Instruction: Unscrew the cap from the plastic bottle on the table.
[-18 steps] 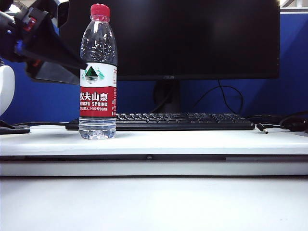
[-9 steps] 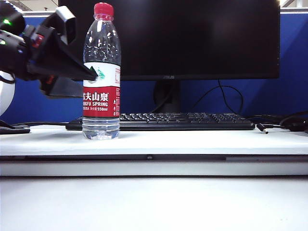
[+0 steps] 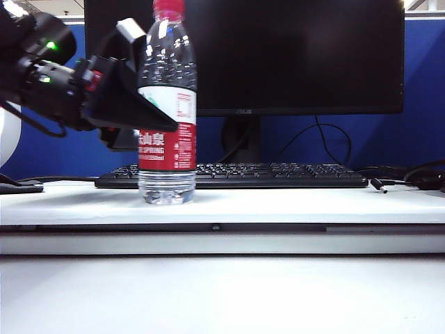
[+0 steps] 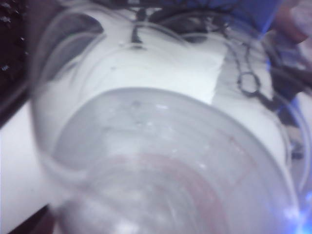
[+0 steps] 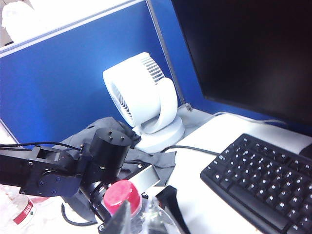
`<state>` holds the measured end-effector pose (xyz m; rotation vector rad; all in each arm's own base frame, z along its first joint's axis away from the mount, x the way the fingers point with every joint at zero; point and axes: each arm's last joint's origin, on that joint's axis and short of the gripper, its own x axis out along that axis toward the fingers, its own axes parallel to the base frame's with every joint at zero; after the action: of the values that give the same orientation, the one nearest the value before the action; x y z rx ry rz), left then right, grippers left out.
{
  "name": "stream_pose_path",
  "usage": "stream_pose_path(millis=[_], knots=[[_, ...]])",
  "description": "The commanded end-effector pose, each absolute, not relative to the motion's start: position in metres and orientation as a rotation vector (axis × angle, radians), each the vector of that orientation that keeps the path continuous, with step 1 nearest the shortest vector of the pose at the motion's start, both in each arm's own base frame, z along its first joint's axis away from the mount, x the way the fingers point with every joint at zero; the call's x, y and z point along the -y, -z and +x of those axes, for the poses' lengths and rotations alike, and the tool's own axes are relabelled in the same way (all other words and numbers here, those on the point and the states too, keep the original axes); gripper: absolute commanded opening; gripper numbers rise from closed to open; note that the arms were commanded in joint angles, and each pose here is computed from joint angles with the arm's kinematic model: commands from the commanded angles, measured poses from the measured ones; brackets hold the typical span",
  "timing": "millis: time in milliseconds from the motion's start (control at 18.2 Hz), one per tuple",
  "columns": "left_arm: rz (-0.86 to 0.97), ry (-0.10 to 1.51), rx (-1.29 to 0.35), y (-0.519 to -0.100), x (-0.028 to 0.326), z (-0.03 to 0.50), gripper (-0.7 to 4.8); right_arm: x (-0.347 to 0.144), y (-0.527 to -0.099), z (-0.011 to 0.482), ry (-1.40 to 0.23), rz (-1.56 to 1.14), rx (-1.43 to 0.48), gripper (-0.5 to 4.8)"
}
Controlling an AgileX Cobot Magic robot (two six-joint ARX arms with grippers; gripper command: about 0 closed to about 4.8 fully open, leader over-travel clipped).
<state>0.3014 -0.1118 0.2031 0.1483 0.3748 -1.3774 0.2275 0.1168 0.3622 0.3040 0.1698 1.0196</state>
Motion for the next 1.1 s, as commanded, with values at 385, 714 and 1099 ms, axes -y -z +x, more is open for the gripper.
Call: stream_pose_path(millis=[385, 714, 1099], knots=[[0.172, 1.335, -0.346, -0.203, 0.113, 0.307, 4.32, -0.116, -0.358, 0.227, -1.008, 0.295, -0.229, 0.54], [0.131, 1.330, -0.305, -0.205, 0.119, 0.314, 3.55, -0.116, -0.345, 0.225, -0.988, 0.270, -0.359, 0.54], [0.126, 1.326, -0.284, -0.207, 0.120, 0.315, 2.73, -0.116, -0.338, 0.223, -1.004, 0.193, -0.386, 1.49]])
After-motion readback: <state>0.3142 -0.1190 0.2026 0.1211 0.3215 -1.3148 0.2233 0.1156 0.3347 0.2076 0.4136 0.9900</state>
